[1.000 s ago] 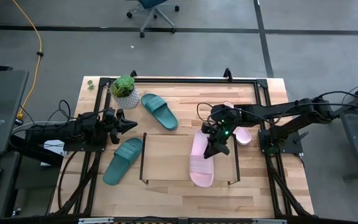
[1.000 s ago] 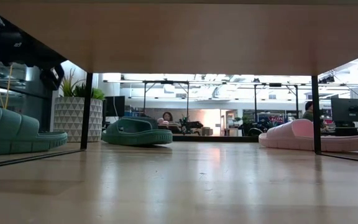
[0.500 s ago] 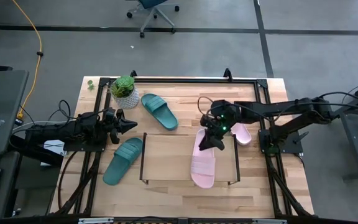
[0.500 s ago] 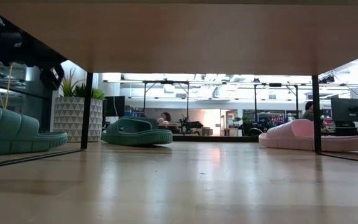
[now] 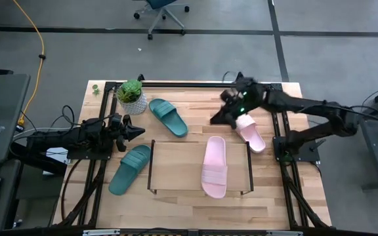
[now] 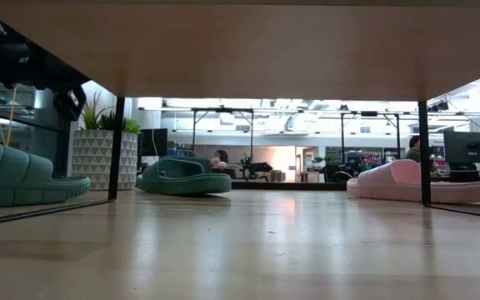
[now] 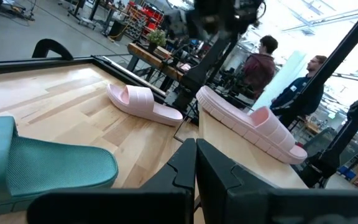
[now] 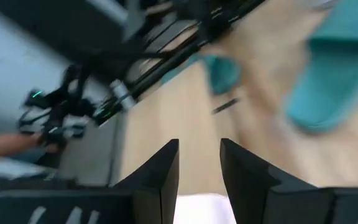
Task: Pick and place slides into the shelf
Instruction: Put the pink slide on the shelf
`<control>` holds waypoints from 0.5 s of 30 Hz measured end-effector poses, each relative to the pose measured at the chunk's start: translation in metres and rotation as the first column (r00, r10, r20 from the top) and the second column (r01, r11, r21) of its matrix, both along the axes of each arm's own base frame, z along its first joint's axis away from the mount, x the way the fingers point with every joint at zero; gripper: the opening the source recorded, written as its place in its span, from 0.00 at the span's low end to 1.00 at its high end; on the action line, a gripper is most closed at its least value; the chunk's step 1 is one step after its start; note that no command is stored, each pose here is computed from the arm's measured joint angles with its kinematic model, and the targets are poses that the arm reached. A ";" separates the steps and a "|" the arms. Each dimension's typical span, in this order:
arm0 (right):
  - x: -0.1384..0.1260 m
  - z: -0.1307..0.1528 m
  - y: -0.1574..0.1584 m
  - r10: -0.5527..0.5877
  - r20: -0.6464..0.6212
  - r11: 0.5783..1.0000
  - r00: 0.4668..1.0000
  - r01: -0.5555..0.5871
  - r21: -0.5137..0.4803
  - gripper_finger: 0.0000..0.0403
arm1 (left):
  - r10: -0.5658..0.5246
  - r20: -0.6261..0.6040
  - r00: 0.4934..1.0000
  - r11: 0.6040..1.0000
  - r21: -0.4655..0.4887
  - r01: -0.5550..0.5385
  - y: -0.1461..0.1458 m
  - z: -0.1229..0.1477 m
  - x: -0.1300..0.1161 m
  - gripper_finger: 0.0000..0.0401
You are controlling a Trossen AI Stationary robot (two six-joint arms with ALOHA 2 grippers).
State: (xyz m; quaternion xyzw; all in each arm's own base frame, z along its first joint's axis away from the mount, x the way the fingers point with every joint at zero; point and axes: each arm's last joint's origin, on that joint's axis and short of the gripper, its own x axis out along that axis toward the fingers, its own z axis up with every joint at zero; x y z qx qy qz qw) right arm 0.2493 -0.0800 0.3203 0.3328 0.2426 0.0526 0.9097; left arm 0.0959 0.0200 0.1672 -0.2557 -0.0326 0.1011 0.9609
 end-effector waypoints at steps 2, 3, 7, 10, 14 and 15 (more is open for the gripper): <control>-0.020 0.007 -0.006 -0.099 -0.033 0.992 0.995 0.096 -0.080 0.27 | 0.000 0.000 1.000 1.000 0.000 0.000 0.000 0.000 0.000 0.00; -0.032 0.009 -0.006 -0.152 -0.063 0.980 0.986 0.143 -0.137 0.27 | 0.000 0.000 1.000 1.000 0.000 0.000 0.000 0.000 0.000 0.00; -0.073 0.014 0.004 -0.301 -0.181 0.899 0.936 0.215 -0.381 0.27 | 0.000 0.000 1.000 1.000 0.000 0.000 0.000 0.000 0.000 0.00; -0.090 0.016 0.013 -0.334 -0.223 0.851 0.916 0.192 -0.488 0.27 | 0.000 0.000 1.000 1.000 0.000 0.000 0.000 0.000 0.000 0.00; -0.104 0.013 0.021 -0.348 -0.306 0.811 0.886 0.120 -0.573 0.27 | 0.001 0.000 1.000 1.000 0.000 -0.001 0.000 0.000 0.000 0.00; -0.107 0.010 0.023 -0.354 -0.343 0.802 0.870 0.093 -0.590 0.27 | 0.002 0.000 1.000 1.000 0.000 -0.002 0.000 0.000 0.000 0.00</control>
